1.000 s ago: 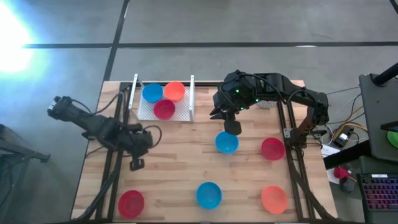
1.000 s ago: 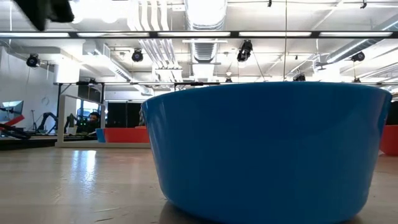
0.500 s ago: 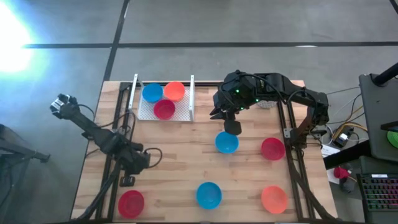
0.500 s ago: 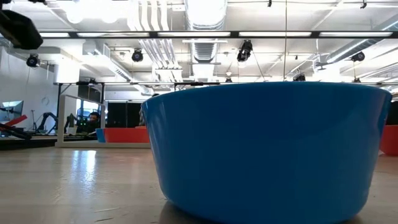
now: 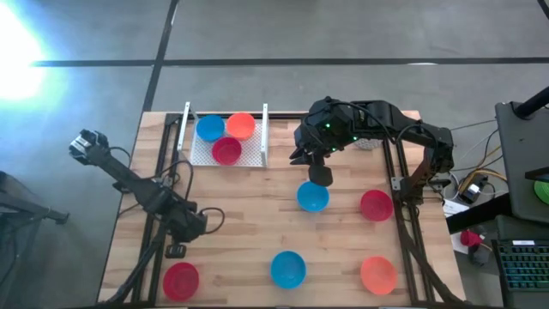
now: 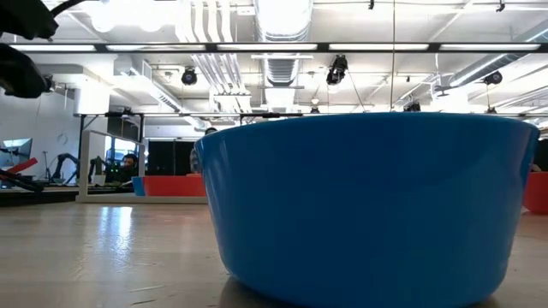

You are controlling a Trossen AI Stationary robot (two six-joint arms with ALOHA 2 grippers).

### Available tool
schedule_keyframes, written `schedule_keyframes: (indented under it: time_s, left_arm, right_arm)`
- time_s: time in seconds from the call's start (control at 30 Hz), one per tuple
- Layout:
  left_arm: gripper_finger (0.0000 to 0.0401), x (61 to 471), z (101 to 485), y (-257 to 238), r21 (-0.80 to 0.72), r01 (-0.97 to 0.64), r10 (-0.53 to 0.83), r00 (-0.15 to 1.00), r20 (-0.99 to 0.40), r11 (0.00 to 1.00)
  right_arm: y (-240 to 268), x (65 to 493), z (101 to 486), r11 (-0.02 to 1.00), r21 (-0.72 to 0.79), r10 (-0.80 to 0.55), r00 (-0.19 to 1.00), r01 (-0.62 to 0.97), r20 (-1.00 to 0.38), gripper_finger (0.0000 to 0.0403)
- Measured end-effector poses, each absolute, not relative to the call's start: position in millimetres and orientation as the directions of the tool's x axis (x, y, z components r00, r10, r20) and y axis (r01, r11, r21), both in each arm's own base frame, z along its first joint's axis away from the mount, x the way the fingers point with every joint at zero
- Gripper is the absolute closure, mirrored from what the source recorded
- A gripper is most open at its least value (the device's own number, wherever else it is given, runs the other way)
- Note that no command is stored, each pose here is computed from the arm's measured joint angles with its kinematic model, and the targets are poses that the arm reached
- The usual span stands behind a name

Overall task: Pick & Place Mini bowls
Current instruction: Stack the left red bowl on the red bowl on the shelf

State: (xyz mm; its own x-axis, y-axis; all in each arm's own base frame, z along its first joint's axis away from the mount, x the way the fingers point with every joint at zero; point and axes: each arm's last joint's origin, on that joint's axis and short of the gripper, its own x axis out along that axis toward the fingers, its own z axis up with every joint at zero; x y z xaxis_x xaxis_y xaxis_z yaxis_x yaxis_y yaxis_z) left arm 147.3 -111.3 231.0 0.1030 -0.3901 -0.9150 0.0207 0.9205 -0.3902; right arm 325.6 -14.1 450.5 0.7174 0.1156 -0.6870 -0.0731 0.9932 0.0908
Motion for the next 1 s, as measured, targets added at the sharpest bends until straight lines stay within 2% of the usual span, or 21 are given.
schedule_keyframes:
  time_s: [0.3,0.5,0.7,0.83,1.0]
  left_arm:
    - [0.0399,149,229,-112,-0.4,0.052,-0.403,0.119,-0.907,0.915]
    - [0.0358,151,229,-113,-0.394,0.048,-0.397,0.148,-0.906,0.918]
    - [0.0317,156,231,-119,-0.457,0.091,-0.466,0.191,-0.864,0.885]
    - [0.0312,154,229,-128,-0.485,0.141,-0.505,0.21,-0.837,0.863]
    - [0.0311,145,217,-137,-0.506,0.155,-0.528,0.178,-0.831,0.848]
  right_arm:
    - [-14,326,451,0.993,0.109,0.115,0.718,-0.055,-0.687,0.0339]
    - [-14,326,451,0.993,0.108,0.115,0.719,-0.055,-0.685,0.0339]
    - [-14,326,451,0.992,0.111,0.114,0.72,-0.052,-0.685,0.0339]
    - [-14,326,451,0.992,0.117,0.114,0.72,-0.047,-0.685,0.0339]
    - [-14,326,451,0.992,0.11,0.117,0.719,-0.057,-0.685,0.0339]
